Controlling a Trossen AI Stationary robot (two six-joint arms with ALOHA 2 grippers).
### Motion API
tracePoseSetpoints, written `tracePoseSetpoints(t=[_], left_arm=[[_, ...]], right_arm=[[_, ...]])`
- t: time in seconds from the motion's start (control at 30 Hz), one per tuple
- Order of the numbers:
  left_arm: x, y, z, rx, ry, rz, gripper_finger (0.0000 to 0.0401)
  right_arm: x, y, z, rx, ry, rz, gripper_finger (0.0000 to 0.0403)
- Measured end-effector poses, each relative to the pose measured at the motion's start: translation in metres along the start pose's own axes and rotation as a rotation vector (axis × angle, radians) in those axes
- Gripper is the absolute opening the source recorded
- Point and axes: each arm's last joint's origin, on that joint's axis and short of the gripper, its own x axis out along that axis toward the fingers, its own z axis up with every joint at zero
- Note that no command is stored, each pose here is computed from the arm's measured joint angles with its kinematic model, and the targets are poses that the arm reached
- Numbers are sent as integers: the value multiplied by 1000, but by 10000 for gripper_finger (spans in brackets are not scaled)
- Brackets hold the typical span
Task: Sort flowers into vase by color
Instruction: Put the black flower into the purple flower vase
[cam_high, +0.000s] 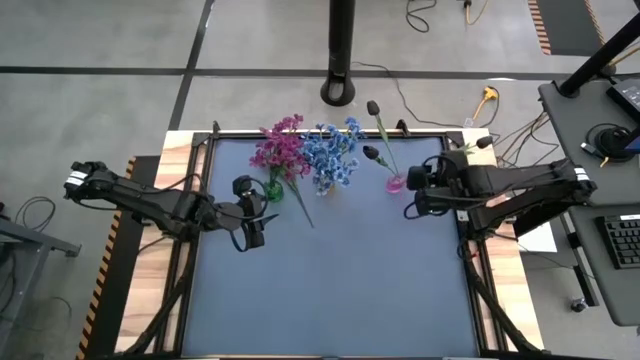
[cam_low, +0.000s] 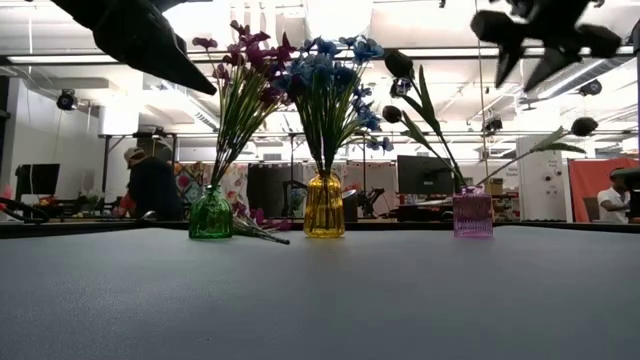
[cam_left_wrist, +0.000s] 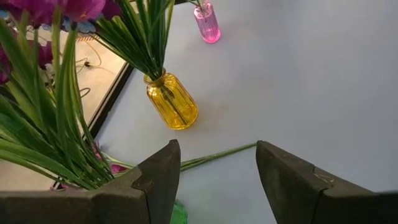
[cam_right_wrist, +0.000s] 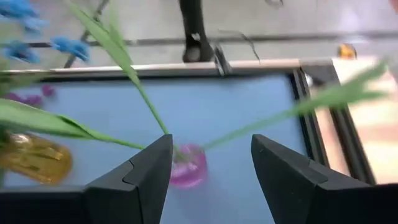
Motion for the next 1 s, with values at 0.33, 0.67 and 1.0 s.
tracePoseSetpoints(t=[0.33, 0.67, 1.0], left_arm=[[-9, 4, 20, 124, -45, -31, 194], [-12, 6, 23, 206, -33, -29, 194], [-12, 6, 23, 240, -34, -28, 194]], right_arm=[[19, -24, -27, 345, 55, 34, 212], [45, -30, -52, 493, -55, -8, 211], [76, -34, -70, 632, -126, -24, 211]])
